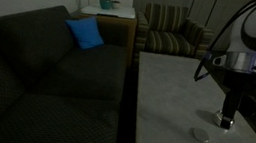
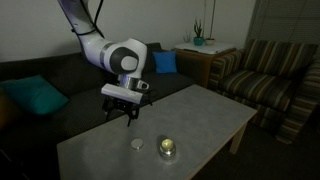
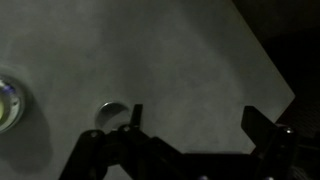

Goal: Pick the lid on the table and put it on the bottle

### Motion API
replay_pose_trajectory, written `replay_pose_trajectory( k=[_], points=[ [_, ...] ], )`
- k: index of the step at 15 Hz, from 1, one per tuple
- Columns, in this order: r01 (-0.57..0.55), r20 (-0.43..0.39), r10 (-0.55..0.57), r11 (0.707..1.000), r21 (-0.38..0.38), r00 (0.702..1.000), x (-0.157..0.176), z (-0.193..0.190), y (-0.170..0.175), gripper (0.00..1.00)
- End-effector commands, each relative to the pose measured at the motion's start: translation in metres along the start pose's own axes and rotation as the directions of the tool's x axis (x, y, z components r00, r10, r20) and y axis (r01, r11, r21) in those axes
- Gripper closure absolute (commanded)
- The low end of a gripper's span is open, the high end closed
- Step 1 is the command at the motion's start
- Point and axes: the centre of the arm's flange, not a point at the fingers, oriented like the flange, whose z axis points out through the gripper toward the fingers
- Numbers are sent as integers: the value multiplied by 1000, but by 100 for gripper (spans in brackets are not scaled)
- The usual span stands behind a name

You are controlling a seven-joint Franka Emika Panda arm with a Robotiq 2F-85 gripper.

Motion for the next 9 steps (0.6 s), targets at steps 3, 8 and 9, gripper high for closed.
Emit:
replay_pose_trajectory(
  k=[3,8,9],
  points=[
    [-76,41,74,994,72,996,-2,57,-2,0],
    [-72,33,71,997,34,997,15,46,2,0],
    [-96,27,95,995,31,995,20,48,6,0]
  ],
)
